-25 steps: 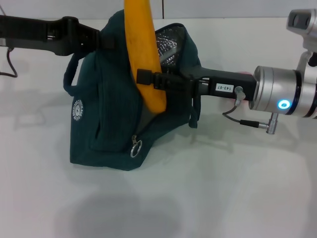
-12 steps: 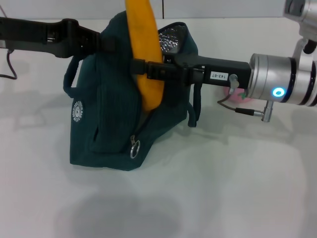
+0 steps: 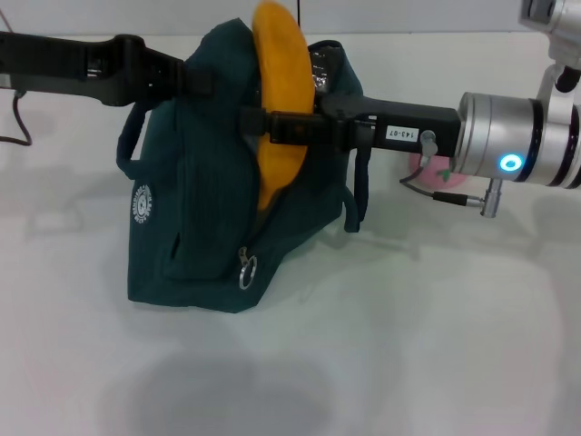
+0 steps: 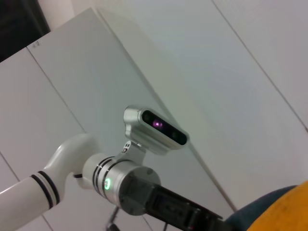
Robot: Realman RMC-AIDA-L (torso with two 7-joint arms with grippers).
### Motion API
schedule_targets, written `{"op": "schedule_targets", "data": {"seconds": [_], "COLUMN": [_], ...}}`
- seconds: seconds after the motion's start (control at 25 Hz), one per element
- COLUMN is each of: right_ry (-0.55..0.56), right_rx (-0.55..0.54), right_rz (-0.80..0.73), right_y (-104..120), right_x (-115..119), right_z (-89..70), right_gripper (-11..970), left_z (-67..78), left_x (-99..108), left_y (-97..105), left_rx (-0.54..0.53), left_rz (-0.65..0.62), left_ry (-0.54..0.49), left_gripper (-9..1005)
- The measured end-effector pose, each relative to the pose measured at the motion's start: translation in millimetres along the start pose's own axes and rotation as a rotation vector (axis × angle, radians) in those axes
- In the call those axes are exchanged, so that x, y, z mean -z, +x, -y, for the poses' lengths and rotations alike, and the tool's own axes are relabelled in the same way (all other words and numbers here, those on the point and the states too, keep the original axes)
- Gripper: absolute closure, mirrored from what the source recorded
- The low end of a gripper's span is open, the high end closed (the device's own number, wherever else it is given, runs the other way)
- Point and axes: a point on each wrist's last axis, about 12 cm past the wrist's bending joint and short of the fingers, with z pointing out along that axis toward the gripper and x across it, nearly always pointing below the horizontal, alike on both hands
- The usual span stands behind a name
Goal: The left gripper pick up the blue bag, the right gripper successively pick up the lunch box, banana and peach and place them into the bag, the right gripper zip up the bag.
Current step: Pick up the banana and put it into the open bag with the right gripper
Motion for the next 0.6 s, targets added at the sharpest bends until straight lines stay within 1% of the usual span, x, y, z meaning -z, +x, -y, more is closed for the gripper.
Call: {"op": "schedule_targets", "data": {"seconds": [0.12,0.28,0.52,0.6], "right_ry": [0.017,0.031,0.009,0.004], "right_rx": [0.011,0.039,0.054,0.08], "right_rz": [-0.014,-0.048,-0.058,-0.088], "right_y": [-0.7,-1.2,-5.9,-8.1], "right_x": [-0.8,-4.9,-7.6,-8.8], "right_z": [2.4,3.6,-0.1,-1.2], "right_gripper": [91,93,96,97], "left_z": [-0.1,-0.3,-0.4,-0.5], "left_x": [0.2,0.4,1.8,2.2], "left_y": [0.1,0.2,-0.4,-0.5], "left_rx": [0.0,0.0,-0.001,-0.001], "left_rz": [0.0,-0.001,0.0,0.0], "left_ry": [-0.001,-0.002,-0.006,-0.007], "left_gripper": [929,929,928,928]}}
